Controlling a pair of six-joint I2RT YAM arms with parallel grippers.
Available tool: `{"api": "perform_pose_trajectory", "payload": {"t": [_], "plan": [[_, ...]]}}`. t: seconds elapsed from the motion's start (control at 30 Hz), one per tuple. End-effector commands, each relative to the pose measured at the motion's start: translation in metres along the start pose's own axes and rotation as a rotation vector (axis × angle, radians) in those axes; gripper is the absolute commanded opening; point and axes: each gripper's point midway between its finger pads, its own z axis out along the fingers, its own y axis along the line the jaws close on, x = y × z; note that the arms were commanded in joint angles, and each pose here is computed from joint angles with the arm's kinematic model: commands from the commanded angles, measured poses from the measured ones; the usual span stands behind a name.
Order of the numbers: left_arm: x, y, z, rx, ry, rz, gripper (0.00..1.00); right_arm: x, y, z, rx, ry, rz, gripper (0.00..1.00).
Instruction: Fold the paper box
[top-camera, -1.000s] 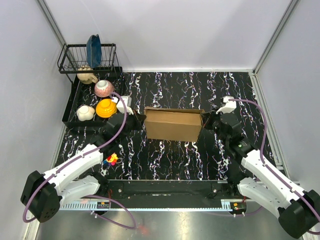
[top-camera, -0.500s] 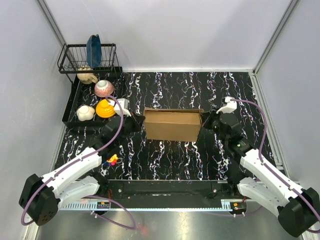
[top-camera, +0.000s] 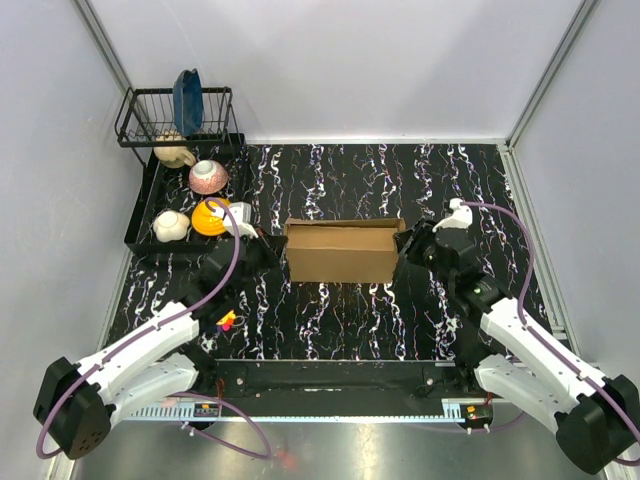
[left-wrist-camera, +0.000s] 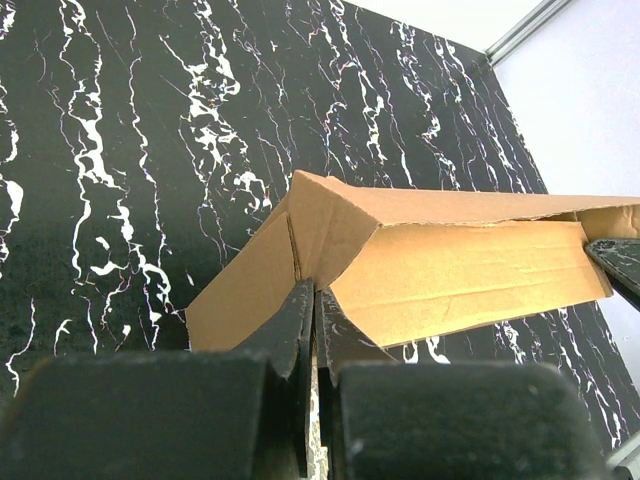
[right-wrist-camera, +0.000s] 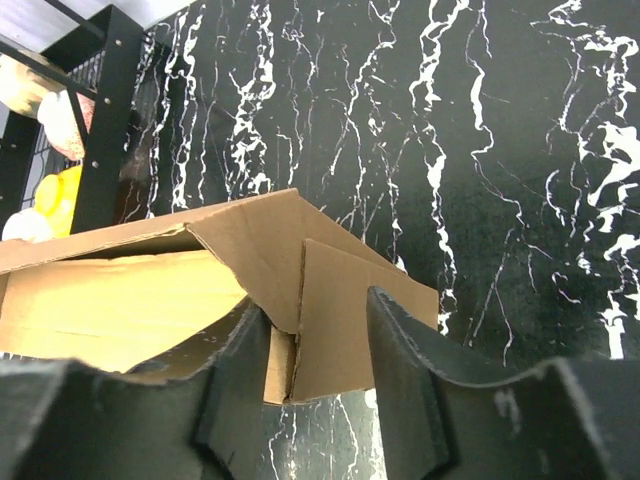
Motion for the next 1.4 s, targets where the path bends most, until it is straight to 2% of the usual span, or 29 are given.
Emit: {"api": "perform_pose_trajectory", "payload": {"t": [0.0,0.33,0.6,0.97,1.1,1.2,1.23,1.27,1.37], "plan": [[0.044,0.045,-0.010,-0.165,0.147,0.073,0.00,0.042,-0.035,-0.016,0.135,0.190,-0.071,0.50],[0.043,0.055,-0.012,-0.234,0.140,0.060,0.00,-0.021,0.010,-0.025,0.000,0.038,-0.124,0.55],[0.040,0.061,-0.014,-0.272,0.122,0.047,0.00,-0.051,0.041,-0.031,-0.091,-0.022,-0.130,0.60],[0.027,0.046,-0.009,-0.252,0.115,0.065,0.00,-0.064,0.060,-0.029,-0.143,-0.034,-0.138,0.63],[0.025,0.041,-0.007,-0.247,0.115,0.067,0.00,-0.067,0.061,-0.027,-0.138,-0.043,-0.154,0.58],[0.024,0.038,-0.006,-0.241,0.117,0.072,0.00,-0.070,0.061,-0.025,-0.135,-0.048,-0.170,0.44],[0.024,0.038,-0.006,-0.243,0.117,0.071,0.00,-0.070,0.061,-0.025,-0.131,-0.047,-0.175,0.33],[0.023,0.036,-0.006,-0.240,0.114,0.071,0.00,-0.070,0.061,-0.025,-0.132,-0.047,-0.180,0.29],[0.022,0.034,-0.006,-0.235,0.113,0.069,0.00,-0.068,0.057,-0.022,-0.111,-0.035,-0.197,0.26]]}}
